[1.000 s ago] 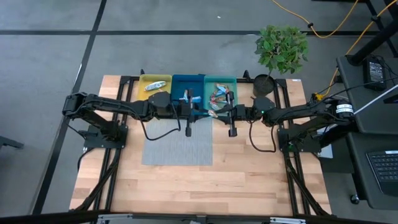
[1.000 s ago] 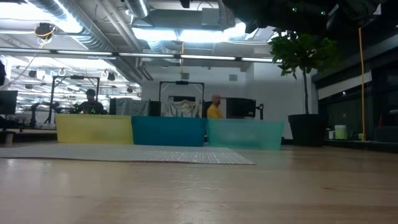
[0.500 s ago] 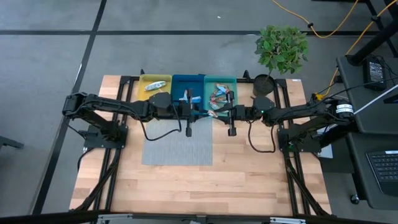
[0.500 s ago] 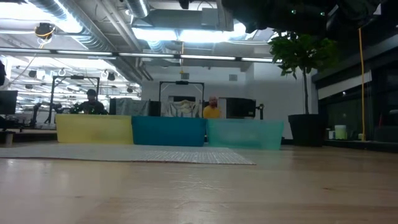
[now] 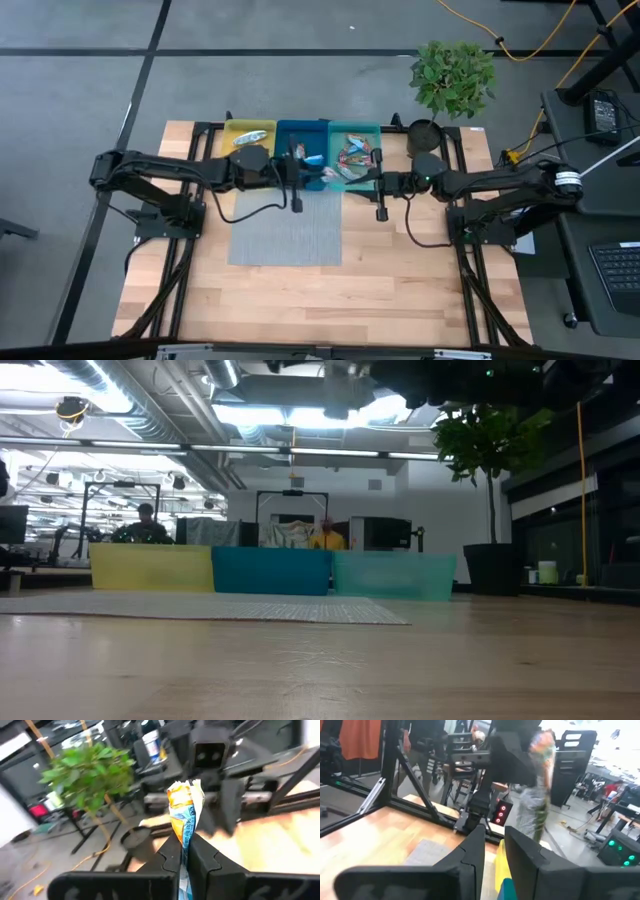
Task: Pick and place Granola Bars by type
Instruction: Put the orange granola bar into the yellow bin
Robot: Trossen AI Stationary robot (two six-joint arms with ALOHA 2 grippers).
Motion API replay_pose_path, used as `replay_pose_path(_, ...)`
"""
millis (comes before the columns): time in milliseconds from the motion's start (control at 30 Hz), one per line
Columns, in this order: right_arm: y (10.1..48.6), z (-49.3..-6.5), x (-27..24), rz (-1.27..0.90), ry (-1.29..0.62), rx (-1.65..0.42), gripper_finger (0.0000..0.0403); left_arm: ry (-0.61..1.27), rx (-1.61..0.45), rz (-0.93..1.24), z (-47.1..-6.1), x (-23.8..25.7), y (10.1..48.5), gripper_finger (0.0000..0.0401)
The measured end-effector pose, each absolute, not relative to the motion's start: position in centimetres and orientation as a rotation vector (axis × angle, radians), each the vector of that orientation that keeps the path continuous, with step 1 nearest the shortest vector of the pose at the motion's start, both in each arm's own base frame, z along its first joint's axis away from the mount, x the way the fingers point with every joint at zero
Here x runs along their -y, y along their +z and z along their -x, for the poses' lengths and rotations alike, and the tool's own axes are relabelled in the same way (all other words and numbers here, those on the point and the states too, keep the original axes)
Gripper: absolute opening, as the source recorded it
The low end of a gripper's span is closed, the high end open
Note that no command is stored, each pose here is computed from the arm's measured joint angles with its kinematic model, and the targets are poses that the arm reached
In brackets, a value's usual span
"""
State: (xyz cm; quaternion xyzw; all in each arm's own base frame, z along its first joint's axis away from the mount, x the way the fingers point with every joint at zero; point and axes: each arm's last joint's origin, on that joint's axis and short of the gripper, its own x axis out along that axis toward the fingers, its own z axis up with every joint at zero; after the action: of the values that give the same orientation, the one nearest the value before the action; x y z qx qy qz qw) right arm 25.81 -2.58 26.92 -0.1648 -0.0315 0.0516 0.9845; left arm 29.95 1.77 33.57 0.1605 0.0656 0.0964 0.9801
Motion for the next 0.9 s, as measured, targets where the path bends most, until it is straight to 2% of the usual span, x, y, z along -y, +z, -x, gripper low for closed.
replay_pose_path(433, 25.4, -25.3, 1.8, 0.305, 0.057, -0.149, 0.0079, 0.442, -0.351, -0.289, -24.4, -2.3, 34.8, 0.0004)
replay_pose_path(700, 25.2, -25.3, 1.2, 0.304, 0.082, -0.17, 0.0078, 0.629, -0.494, -0.299, -21.6, -3.4, 34.6, 0.0004)
replay_pose_path(900, 25.2, -25.3, 1.2, 0.306, 0.082, -0.169, 0.0078, 0.718, -0.524, -0.246, -20.0, -5.0, 34.8, 0.0004)
